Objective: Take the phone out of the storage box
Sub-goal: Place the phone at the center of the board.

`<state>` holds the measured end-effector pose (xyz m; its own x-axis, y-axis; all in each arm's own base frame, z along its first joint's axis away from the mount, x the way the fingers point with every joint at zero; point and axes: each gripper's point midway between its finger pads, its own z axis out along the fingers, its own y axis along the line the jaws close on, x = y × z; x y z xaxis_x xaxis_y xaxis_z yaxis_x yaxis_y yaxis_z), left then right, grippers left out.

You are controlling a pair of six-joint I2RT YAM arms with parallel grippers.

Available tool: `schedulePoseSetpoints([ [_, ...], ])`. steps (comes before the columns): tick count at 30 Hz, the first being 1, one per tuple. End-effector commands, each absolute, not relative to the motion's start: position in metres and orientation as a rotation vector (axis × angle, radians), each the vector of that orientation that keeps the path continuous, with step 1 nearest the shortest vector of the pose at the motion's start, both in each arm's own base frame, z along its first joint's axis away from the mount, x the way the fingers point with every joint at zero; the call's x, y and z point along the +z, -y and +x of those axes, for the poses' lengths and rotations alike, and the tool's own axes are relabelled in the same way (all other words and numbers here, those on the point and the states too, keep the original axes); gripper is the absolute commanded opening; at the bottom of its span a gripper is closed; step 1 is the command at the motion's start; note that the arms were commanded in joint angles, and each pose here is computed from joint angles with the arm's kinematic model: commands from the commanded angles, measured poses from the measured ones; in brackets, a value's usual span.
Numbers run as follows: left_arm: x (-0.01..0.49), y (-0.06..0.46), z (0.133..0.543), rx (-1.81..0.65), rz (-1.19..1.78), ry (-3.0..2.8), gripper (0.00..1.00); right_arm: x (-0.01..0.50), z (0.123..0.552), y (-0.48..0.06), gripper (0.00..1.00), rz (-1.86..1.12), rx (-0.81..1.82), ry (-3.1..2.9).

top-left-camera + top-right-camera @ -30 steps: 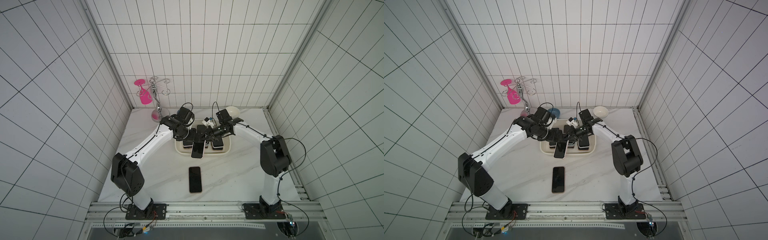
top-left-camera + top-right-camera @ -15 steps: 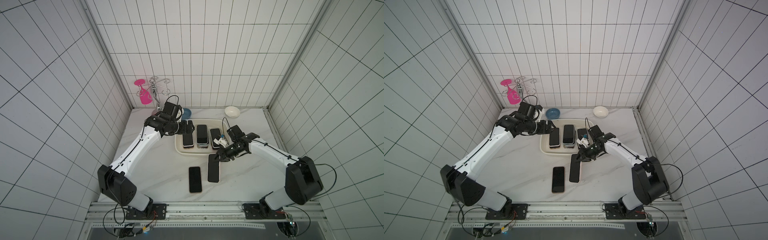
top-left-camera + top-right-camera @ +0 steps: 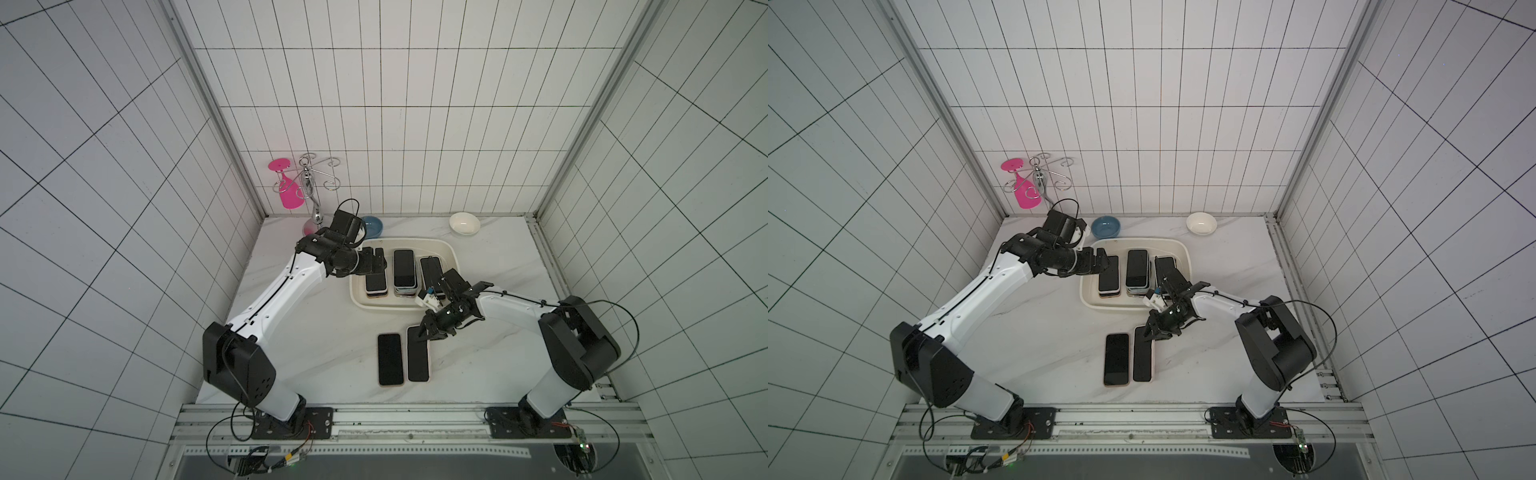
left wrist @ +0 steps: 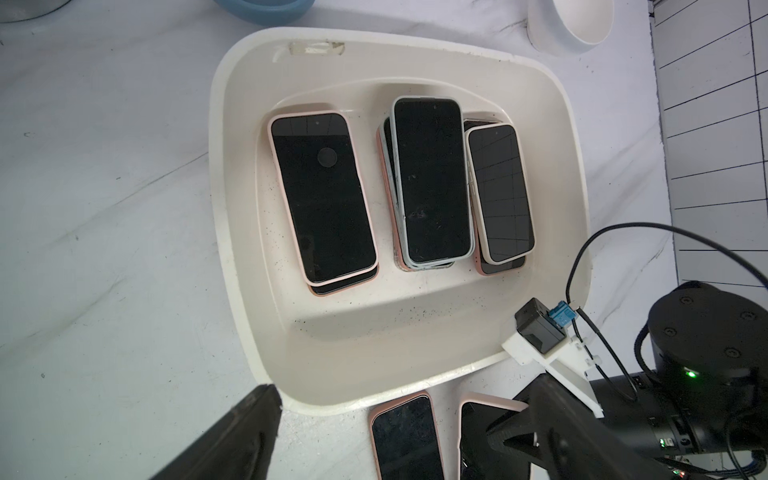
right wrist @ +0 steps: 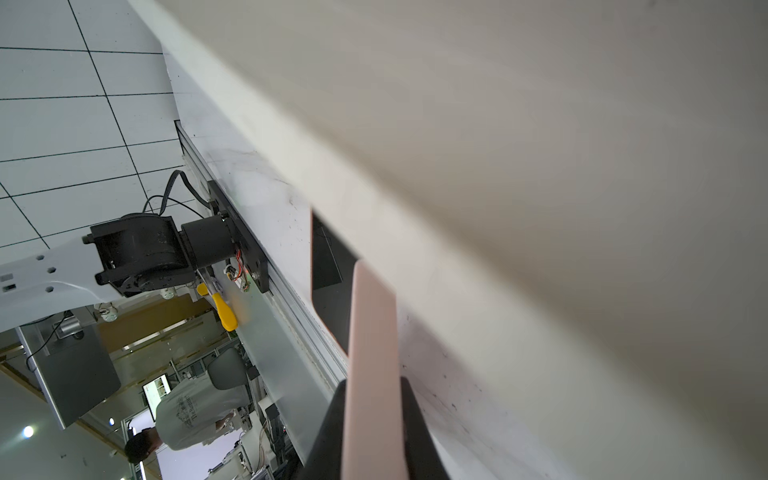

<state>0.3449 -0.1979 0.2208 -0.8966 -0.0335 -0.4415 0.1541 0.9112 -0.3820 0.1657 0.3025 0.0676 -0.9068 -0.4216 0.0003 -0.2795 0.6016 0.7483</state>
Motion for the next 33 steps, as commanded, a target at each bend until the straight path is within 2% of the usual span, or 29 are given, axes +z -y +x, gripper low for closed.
schedulePoseSetpoints([
  [1,0.223,0.197,0.348,-0.56,0.09,-2.598,0.98,0.058,0.157,-0.304,0.0,0.555,-1.188,2.61],
  [6,0.218,0.196,0.348,-0.544,0.091,-2.607,0.98,0.052,0.154,-0.3,0.12,0.541,-1.173,2.609],
  [11,0.216,0.196,0.349,-0.542,0.09,-2.61,0.98,0.049,0.151,-0.298,0.35,0.534,-1.162,2.607],
  [13,0.214,0.196,0.348,-0.542,0.088,-2.614,0.98,0.05,0.152,-0.297,0.4,0.534,-1.16,2.613],
  [21,0.206,0.199,0.347,-0.52,0.099,-2.633,0.98,0.049,0.147,-0.287,0.45,0.495,-1.135,2.635],
  [33,0.195,0.206,0.343,-0.494,0.11,-2.655,0.98,0.047,0.141,-0.279,0.64,0.469,-1.112,2.653],
])
